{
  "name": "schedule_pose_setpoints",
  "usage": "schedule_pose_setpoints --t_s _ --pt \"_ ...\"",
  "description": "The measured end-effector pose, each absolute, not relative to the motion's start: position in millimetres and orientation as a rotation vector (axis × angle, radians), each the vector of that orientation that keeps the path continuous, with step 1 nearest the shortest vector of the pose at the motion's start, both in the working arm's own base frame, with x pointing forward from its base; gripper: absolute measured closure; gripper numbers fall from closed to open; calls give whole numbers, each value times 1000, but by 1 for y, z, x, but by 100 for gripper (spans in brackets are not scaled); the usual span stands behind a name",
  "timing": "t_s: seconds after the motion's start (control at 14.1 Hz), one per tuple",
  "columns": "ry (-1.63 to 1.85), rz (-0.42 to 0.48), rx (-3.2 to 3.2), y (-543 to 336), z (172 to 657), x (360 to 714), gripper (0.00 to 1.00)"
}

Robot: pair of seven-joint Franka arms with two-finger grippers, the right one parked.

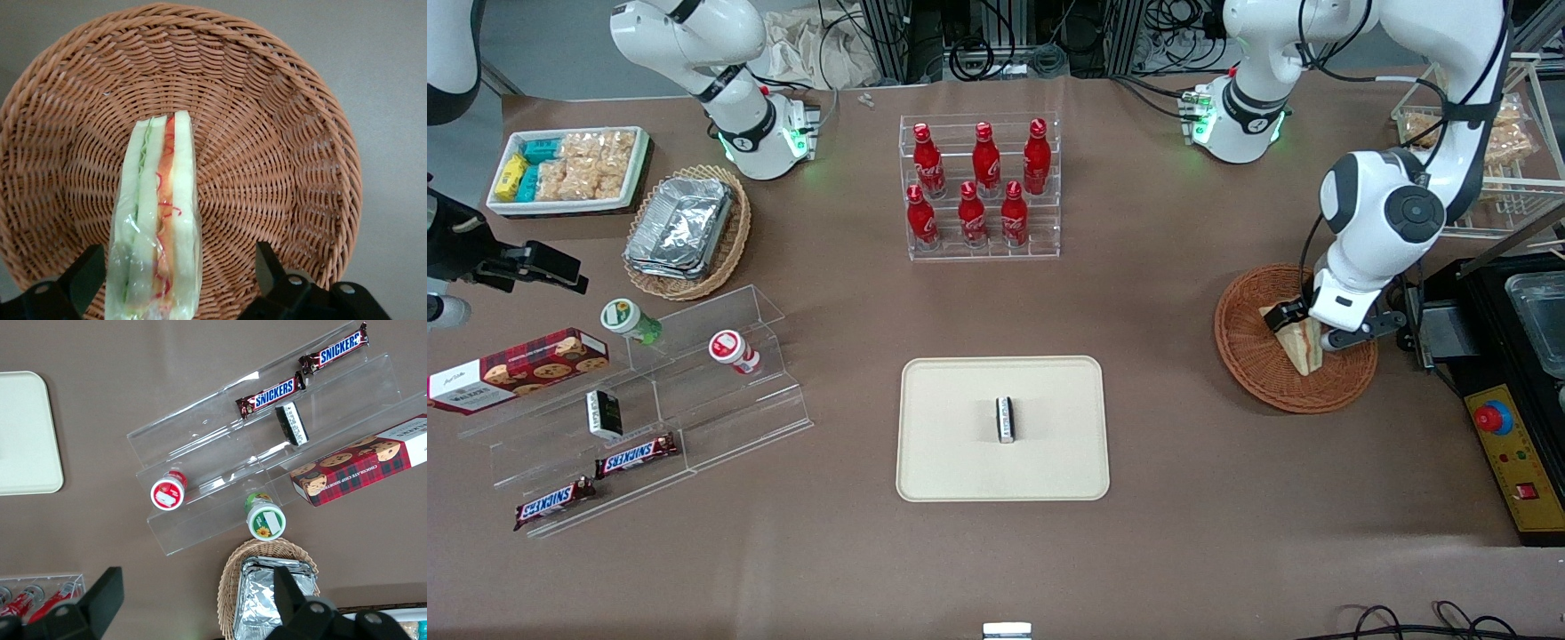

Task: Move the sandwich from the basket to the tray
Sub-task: 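Close the left gripper on the sandwich edge, then lift the sandwich up out of the basket with the left gripper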

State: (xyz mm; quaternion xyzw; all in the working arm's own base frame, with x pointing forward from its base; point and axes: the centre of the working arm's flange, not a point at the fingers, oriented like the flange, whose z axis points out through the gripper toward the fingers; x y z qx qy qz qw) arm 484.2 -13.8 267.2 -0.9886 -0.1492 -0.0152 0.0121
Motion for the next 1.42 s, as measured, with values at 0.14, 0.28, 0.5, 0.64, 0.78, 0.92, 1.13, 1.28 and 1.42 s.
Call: schedule_pose_setpoints --t_s 0.14,0.28,0.5,0.64,0.78,0.92,1.13,1.28,1.42 --pt "-466 -60 -3085 -13 258 483 0" --pt "-468 -67 -3086 -13 249 481 0" --pt "-471 -63 -3087 -12 241 478 0" --pt "-475 -57 -3086 -11 238 478 3" --pt "-488 -54 -3083 -9 237 478 21" --pt "-503 -49 -3080 -7 236 477 44" --pt "-507 -46 -3079 -7 235 477 64" --pt "-507 -46 -3079 -7 235 477 67" --pt "-507 -43 -3079 -7 236 477 76"
